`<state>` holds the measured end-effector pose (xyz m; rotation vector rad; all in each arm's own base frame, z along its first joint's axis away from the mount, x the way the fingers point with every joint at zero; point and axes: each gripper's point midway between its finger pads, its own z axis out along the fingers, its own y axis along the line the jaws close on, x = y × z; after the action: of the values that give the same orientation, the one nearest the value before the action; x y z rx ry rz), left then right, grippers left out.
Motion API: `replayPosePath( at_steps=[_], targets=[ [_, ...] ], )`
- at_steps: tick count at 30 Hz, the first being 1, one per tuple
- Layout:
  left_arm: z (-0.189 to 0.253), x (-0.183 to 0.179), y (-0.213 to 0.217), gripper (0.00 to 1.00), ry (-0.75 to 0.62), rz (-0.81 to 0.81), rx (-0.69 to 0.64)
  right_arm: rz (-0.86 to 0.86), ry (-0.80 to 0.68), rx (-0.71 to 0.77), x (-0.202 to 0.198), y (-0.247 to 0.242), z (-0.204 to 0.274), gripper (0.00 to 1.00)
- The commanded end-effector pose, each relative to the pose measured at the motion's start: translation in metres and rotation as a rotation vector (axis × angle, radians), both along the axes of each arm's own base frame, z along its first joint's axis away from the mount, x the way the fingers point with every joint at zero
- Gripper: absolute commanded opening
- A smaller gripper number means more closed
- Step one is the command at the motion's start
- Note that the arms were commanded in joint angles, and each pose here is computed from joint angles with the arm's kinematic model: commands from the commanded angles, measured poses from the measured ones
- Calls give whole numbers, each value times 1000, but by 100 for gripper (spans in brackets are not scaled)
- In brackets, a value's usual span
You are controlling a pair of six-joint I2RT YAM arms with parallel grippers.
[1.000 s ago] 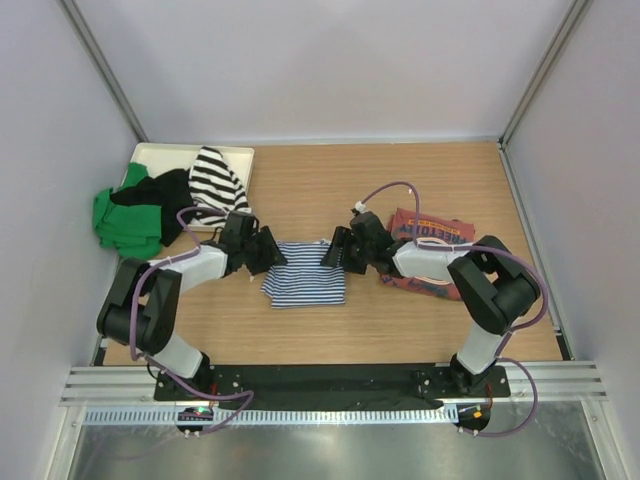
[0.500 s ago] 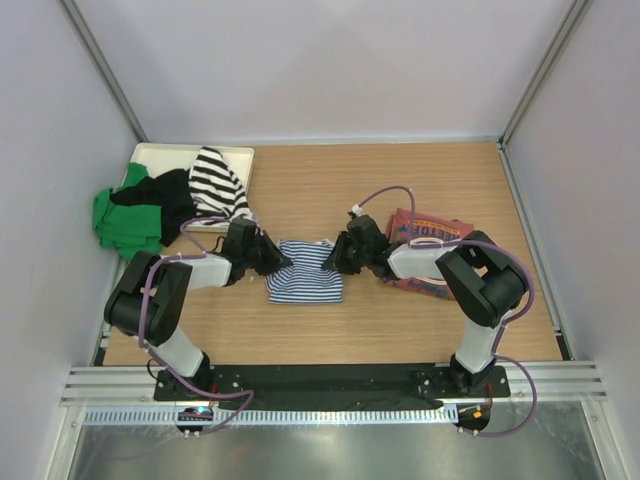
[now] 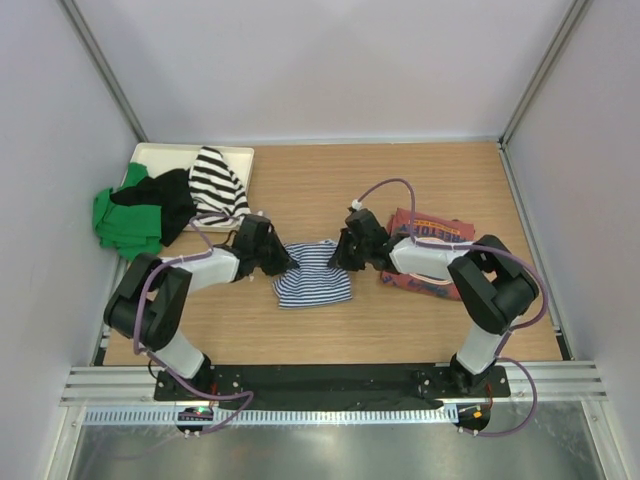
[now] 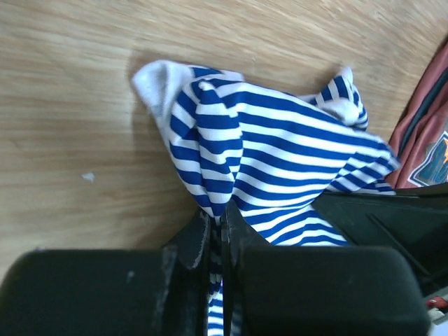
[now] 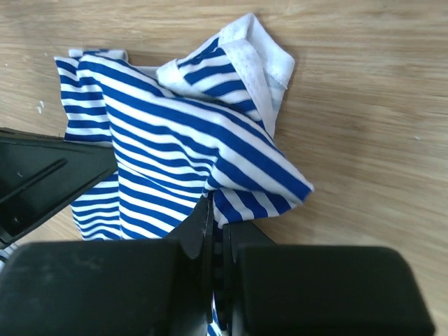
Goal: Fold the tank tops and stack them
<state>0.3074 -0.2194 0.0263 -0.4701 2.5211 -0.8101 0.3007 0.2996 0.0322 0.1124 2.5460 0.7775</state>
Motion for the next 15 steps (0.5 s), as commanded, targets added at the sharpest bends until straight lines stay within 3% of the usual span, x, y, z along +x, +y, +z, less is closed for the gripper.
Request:
replayPosePath(
  at_steps=[1, 15],
  targets=[
    [38, 8, -3, 0, -45, 4, 10, -25, -126, -7, 21, -3, 53, 1],
    [103, 34, -33, 0, -125, -45, -35, -83, -180, -46, 40, -34, 106, 1]
  ],
)
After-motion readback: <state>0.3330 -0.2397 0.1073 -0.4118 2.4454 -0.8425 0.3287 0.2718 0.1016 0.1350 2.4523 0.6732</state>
